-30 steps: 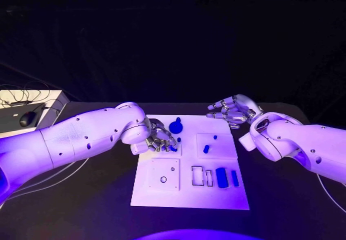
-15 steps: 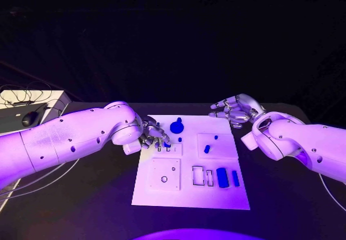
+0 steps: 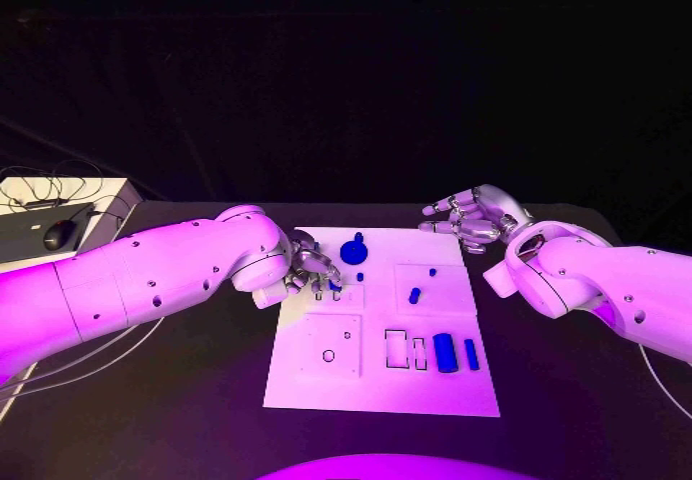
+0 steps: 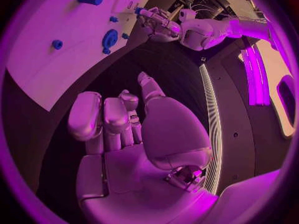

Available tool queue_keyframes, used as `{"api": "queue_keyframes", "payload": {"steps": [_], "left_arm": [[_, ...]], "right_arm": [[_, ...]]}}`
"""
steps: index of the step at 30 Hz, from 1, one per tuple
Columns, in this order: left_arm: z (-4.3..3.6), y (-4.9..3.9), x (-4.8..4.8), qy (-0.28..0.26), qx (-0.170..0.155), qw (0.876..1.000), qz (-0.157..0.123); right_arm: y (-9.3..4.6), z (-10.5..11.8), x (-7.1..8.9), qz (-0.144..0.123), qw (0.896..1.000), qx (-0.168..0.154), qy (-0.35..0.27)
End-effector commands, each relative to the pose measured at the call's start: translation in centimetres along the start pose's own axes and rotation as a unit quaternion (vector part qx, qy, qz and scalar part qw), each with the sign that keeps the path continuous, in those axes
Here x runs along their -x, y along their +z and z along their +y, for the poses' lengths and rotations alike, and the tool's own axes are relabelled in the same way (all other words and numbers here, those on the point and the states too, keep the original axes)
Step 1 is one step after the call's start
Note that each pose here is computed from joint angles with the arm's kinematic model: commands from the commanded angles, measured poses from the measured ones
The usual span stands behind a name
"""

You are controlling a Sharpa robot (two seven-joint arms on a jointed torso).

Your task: Assemble the parts on the task board

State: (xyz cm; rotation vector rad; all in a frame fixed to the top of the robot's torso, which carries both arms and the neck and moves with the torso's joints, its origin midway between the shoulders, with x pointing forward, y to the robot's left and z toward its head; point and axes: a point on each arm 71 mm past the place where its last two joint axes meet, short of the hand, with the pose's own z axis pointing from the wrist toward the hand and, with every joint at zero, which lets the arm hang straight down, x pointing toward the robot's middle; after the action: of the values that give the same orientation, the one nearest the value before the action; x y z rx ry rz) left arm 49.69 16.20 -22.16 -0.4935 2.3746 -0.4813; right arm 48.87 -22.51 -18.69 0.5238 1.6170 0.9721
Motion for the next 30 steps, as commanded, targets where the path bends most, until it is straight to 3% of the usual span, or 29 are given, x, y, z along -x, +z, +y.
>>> {"api": "queue_keyframes", "payload": {"steps": [1,9,30], "left_arm": [[-0.13,0.2,0.02,0.006,0.004,1.0,-0.011],[-0.2,0.66,-0.36,0.013,0.012,1.0,-0.009],[-0.1,0.85,-0.81,0.039,0.017,0.999,0.006]], "right_arm": [[0.03,0.19,-0.01,-0.002,1.0,0.012,-0.005],[0.05,0.27,-0.05,-0.003,1.0,0.014,-0.005],[0.03,0.3,-0.11,0.001,1.0,0.014,-0.005]]}}
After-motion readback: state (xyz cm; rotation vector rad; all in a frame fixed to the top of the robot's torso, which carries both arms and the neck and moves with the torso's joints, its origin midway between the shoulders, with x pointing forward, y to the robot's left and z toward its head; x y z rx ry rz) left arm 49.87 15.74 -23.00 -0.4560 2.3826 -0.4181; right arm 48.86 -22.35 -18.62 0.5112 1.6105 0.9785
